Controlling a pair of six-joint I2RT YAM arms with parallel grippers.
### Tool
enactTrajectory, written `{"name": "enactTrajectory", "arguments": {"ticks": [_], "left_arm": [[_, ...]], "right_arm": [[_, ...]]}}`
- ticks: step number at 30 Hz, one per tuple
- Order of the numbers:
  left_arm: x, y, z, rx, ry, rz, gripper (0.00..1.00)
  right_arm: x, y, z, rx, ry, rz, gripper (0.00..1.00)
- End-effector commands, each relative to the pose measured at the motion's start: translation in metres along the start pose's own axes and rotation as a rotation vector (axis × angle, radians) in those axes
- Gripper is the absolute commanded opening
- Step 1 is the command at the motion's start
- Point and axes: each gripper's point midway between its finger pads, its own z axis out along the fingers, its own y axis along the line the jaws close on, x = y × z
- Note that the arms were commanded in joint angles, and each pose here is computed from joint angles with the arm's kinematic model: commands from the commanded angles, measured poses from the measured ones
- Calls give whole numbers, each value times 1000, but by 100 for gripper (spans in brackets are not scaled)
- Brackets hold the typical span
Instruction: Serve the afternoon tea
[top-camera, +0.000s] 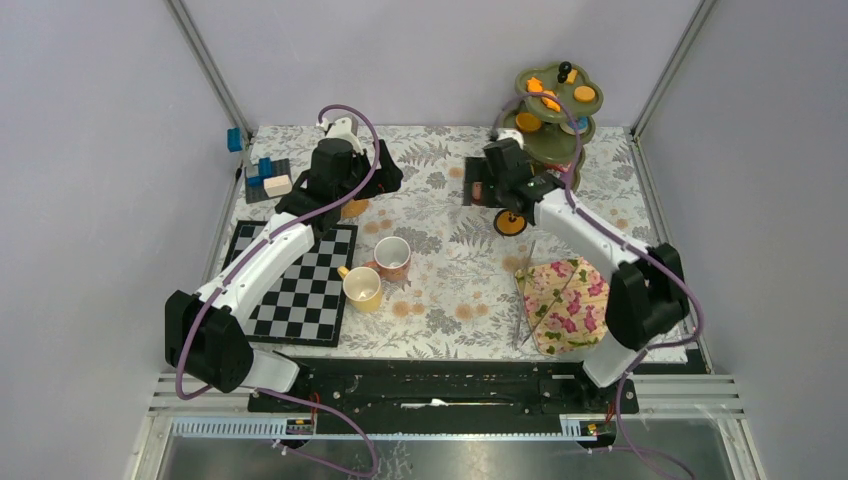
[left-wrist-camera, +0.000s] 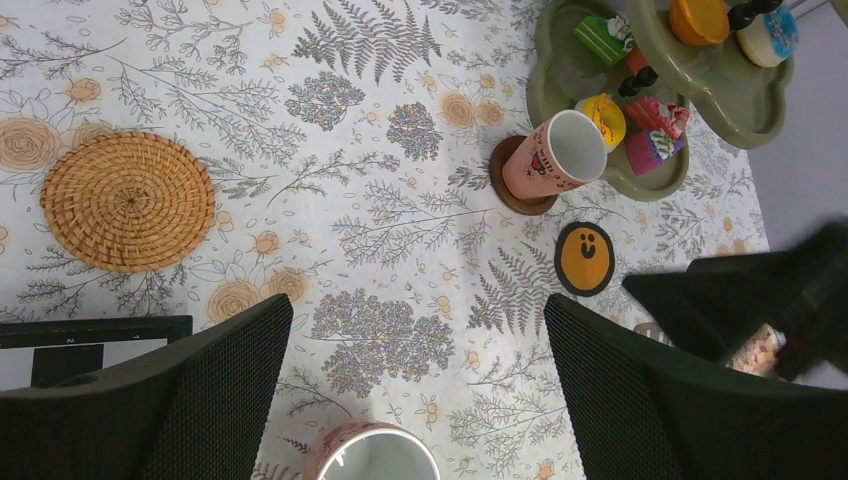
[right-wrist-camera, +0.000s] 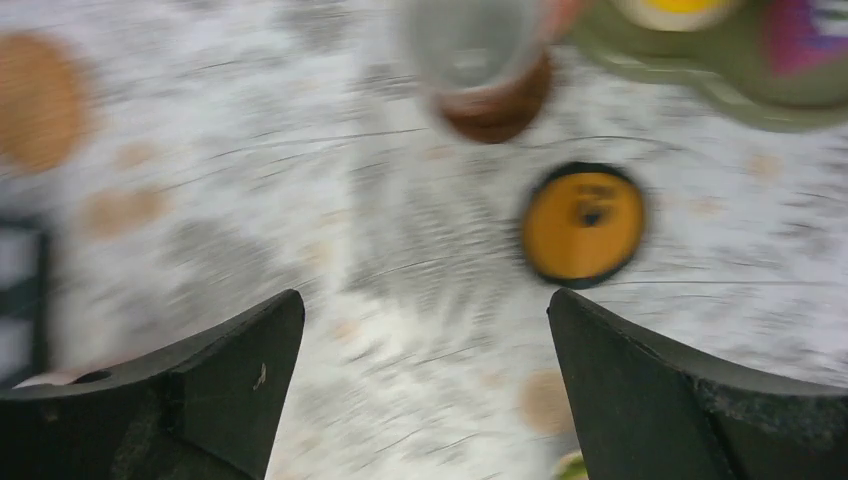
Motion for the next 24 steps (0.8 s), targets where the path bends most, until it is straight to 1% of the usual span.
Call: {"name": "enactTrajectory", "arguments": {"ticks": [1, 2, 5, 6, 11, 14, 18, 20, 24], "left_arm": [[-19, -4, -8, 12, -67, 12, 99], [-23, 0, -9, -3, -78, 12, 99], [-34, 11, -16, -47, -114, 13, 99], [-37, 13, -17, -56, -122, 13, 99], [-39, 13, -21, -51, -133, 13, 99], [-39, 12, -21, -48, -134, 12, 99], [-37, 12, -20, -46, -132, 11, 99], [-37, 13, -19, -49, -131, 11, 99], [-36, 13, -18, -49, -127, 11, 99]], "right_arm": [[29, 116, -64, -393, 50, 5, 99], [38, 141, -76, -444, 48, 3, 99], [61, 181, -91, -512, 76, 27, 97], [66, 189, -93, -510, 77, 26, 96], [88, 204, -81, -432, 73, -30, 91], [98, 202, -63, -327, 77, -102, 87], [106, 196, -42, -200, 87, -173, 78], [109, 196, -36, -161, 77, -198, 71], [107, 194, -31, -124, 68, -212, 50]]}}
